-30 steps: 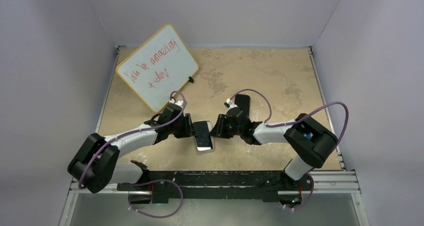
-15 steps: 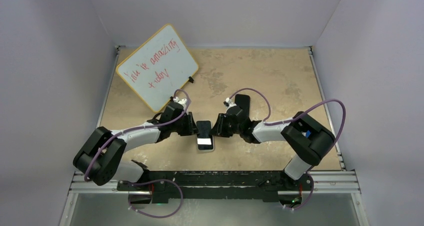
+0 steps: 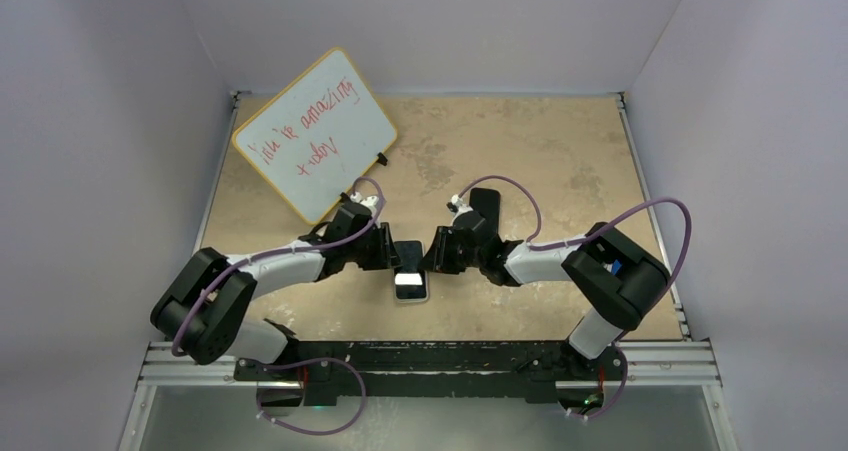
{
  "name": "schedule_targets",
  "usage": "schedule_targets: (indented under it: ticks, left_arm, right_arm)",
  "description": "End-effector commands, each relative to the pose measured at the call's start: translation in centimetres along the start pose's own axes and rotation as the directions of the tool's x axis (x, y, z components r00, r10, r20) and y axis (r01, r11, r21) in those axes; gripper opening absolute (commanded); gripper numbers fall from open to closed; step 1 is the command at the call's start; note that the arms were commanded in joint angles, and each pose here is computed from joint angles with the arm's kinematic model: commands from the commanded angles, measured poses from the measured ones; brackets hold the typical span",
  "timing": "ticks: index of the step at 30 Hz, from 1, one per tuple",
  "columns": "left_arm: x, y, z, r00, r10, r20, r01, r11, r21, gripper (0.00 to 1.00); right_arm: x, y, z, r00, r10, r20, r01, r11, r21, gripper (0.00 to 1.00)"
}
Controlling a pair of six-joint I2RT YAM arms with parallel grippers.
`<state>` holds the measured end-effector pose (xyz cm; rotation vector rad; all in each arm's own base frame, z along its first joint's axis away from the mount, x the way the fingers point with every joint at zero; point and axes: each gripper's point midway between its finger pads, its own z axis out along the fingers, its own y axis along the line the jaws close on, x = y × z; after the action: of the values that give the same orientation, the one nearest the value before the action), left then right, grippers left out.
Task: Put the phone into the phone case
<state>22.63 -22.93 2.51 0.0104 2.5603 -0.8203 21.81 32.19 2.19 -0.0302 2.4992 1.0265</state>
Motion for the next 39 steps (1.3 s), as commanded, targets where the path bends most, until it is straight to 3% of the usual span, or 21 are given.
schedule_targets:
  ticks: [1, 6, 14, 17, 22, 27, 30, 39]
  left_arm:
    - [0.1, -2.6, -0.2, 0.999, 0.043, -0.022, -0.042, 0.998, 0.053, 0.33]
    - [-0.2, -2.3, -1.3, 0.999, 0.03, -0.022, -0.029, 0.999, 0.022, 0.38]
    - [-0.3, -1.8, -1.5, 1.0, 0.027, -0.015, -0.027, 1.0, -0.005, 0.34]
    - [-0.2, -1.5, -1.4, 0.999, 0.028, -0.018, -0.028, 0.999, -0.018, 0.3]
    - [0.2, -1.1, -1.0, 0.999, 0.036, -0.022, -0.037, 0.999, -0.014, 0.1]
    - [1.8, -0.9, -0.1, 0.999, -0.017, -0.051, 0.018, 0.999, 0.027, 0.01]
    - [3.1, -0.6, 0.3, 0.995, -0.058, -0.079, 0.061, 0.997, 0.04, 0.0]
    - [4.9, 2.4, 0.3, 0.987, -0.078, -0.142, 0.064, 0.993, -0.1, 0.02]
  right_arm:
    - [-0.3, 0.0, 0.3, 1.0, -0.016, 0.012, 0.016, 1.0, 0.007, 0.3]
    - [-0.7, 0.0, -0.5, 0.999, -0.016, 0.036, 0.015, 1.0, 0.016, 0.34]
    - [-0.3, -0.5, -0.8, 1.0, -0.008, 0.025, 0.007, 1.0, 0.028, 0.36]
    - [-0.1, -0.6, -0.9, 1.0, -0.011, 0.019, 0.01, 0.999, 0.034, 0.35]
    - [0.0, -0.6, -0.9, 1.0, -0.014, 0.018, 0.013, 1.0, 0.028, 0.34]
    - [0.3, -0.4, -0.4, 1.0, -0.004, 0.003, 0.004, 1.0, 0.012, 0.34]
    - [0.4, -0.3, -0.2, 1.0, 0.004, -0.005, -0.004, 1.0, 0.002, 0.33]
    - [0.6, 0.2, -0.2, 1.0, 0.022, -0.017, -0.022, 0.999, -0.026, 0.34]
